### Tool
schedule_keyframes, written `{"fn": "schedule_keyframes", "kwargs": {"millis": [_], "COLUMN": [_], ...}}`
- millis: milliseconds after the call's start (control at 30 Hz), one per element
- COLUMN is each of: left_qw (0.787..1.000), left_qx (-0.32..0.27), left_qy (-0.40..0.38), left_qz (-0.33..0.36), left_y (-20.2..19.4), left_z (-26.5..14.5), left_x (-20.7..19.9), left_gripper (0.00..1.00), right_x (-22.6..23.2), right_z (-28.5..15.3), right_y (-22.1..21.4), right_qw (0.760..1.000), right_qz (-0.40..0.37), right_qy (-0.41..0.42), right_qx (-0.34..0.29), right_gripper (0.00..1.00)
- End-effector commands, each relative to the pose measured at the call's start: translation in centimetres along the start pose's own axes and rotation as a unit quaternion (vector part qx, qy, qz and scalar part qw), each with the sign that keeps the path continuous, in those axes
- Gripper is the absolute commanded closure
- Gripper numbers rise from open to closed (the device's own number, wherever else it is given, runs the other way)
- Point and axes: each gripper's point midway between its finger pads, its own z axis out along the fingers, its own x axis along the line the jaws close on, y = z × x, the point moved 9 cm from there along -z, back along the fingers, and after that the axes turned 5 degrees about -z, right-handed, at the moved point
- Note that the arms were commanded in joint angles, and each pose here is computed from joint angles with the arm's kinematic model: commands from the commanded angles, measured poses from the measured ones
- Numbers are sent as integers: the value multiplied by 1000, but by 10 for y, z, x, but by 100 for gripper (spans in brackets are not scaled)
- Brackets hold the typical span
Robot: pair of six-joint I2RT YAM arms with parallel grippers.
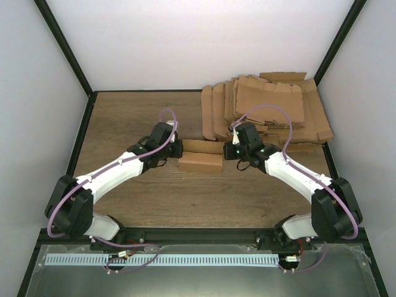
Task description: Fold the paper box
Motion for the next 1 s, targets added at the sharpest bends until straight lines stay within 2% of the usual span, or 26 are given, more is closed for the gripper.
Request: {"fn": "schedule_keyframes", "kwargs": {"millis": [0, 300, 567, 967], "left_qw": [999, 999, 999, 999], "left_qx": [-9, 7, 14, -23], "left_qy": [-21, -20, -29, -38], "left_qz": [-38, -42, -36, -28], "left_y": [-4, -21, -32, -40], "left_z": [-5, 1, -4, -18], "left_x": [-10, -12, -12, -14], "left_gripper": [94, 94, 94, 94], "right_x": [14, 19, 31, 27], "right_z": [0, -2, -3, -1], "right_y": [10, 2, -9, -35], "right_qw": [999, 995, 995, 993], "right_qz": [45, 89, 82, 95], "right_qy": [-21, -33, -51, -61], "right_qx": [-11, -31, -22, -25], "right_gripper": [97, 97, 97, 97]}}
